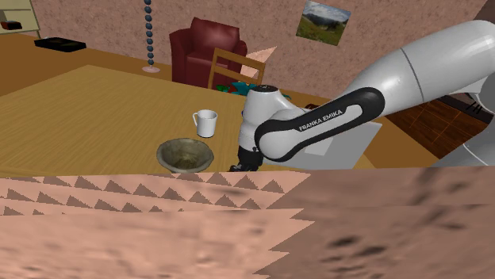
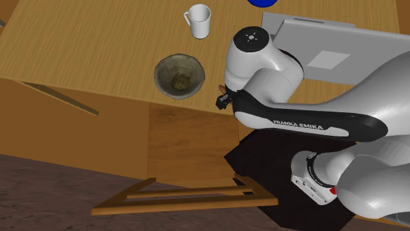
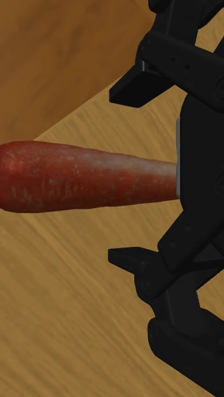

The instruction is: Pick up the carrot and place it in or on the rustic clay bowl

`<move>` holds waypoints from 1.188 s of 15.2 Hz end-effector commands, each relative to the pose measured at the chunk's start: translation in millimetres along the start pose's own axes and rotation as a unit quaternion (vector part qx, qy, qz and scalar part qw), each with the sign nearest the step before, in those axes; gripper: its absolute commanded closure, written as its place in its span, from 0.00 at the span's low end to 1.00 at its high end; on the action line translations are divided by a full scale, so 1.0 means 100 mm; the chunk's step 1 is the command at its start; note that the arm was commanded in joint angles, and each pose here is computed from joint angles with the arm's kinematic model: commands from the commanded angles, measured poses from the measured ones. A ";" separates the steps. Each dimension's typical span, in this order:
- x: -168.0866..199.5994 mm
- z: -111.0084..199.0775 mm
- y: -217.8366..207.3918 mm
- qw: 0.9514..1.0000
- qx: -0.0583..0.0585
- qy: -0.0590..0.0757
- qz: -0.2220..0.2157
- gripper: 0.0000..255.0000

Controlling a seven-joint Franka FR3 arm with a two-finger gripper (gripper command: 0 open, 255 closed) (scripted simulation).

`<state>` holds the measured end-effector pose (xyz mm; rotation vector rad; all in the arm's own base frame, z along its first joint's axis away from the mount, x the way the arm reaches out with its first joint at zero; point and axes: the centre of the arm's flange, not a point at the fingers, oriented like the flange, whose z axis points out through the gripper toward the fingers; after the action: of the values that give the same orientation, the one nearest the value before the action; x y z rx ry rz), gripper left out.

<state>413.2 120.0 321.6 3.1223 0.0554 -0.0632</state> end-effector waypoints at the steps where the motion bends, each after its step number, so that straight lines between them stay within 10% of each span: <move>1: 0.00 0.05 0.00 1.000 0.000 0.000 0.000 0.00; 7: 0.00 0.05 0.00 1.000 0.000 0.000 0.000 0.00; 8: 0.00 0.05 0.00 1.000 0.000 0.000 0.000 1.00; 18: 0.00 0.00 0.00 1.000 0.000 0.000 0.000 1.00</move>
<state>412.9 119.9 319.5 3.1225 0.0553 -0.0625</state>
